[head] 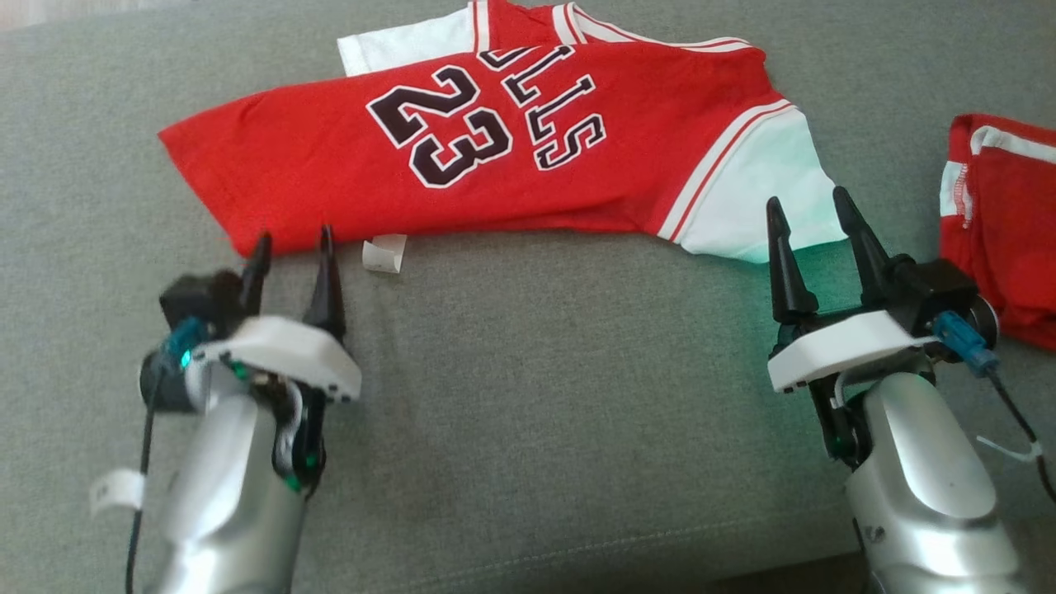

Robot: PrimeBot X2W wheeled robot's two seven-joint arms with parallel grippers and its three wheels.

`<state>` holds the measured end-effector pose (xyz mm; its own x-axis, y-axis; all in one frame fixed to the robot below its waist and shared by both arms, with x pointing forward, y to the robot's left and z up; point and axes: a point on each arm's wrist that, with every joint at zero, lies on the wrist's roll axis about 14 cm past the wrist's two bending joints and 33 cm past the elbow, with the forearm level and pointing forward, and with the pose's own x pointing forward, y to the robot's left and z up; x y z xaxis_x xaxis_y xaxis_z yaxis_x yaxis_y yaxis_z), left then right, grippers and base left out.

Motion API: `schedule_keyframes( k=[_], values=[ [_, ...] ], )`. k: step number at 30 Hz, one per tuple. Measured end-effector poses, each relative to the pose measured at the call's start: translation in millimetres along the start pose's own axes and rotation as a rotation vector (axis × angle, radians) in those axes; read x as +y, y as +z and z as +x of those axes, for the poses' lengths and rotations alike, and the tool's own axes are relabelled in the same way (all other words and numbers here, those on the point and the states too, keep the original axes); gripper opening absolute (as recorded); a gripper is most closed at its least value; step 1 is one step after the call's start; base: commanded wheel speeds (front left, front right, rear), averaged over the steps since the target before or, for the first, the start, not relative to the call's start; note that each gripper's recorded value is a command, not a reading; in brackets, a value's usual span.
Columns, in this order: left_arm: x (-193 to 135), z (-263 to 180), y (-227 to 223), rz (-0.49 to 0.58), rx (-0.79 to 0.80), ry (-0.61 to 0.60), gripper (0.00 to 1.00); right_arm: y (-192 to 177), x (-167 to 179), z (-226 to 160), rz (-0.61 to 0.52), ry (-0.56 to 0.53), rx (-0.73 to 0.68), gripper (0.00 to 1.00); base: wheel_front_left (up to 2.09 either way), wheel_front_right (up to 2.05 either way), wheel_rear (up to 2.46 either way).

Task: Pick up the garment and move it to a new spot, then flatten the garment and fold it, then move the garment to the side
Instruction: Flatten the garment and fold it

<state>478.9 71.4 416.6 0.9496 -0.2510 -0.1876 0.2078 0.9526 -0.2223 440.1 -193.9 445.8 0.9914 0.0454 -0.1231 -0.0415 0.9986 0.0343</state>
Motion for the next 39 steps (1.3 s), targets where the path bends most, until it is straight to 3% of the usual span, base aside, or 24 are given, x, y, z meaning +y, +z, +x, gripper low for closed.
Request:
schedule_keyframes(
  k=[5,14,25,26,27,28,39],
  values=[
    [-3,-11,-9,-0.026,0.015,-0.002,1.00,1,1,-1,-0.001,0.004,-0.001,1.00,0.00,0.00,0.00],
    [-37,-14,-32,-0.100,0.084,-0.085,1.00,-7,-2,-1,-0.002,-0.006,0.020,1.00,0.00,0.00,0.00],
    [-50,-1,-38,-0.081,0.105,-0.113,1.00,-15,-11,-4,0.004,-0.030,0.041,1.00,0.00,0.00,0.00],
    [-50,-1,-40,-0.075,0.112,-0.113,0.67,-15,-11,-4,0.004,-0.032,0.042,1.00,0.00,0.00,0.00],
    [-49,-1,-42,-0.068,0.119,-0.113,0.18,-15,-12,-4,0.004,-0.033,0.042,1.00,0.00,0.00,0.00],
    [-49,-2,-44,-0.066,0.125,-0.111,0.00,-15,-12,-4,0.005,-0.033,0.042,1.00,0.00,0.00,0.00],
    [-49,-20,-13,-0.032,0.040,-0.128,0.00,1,-2,-6,0.017,-0.014,0.000,1.00,0.00,0.00,0.00]
  ],
)
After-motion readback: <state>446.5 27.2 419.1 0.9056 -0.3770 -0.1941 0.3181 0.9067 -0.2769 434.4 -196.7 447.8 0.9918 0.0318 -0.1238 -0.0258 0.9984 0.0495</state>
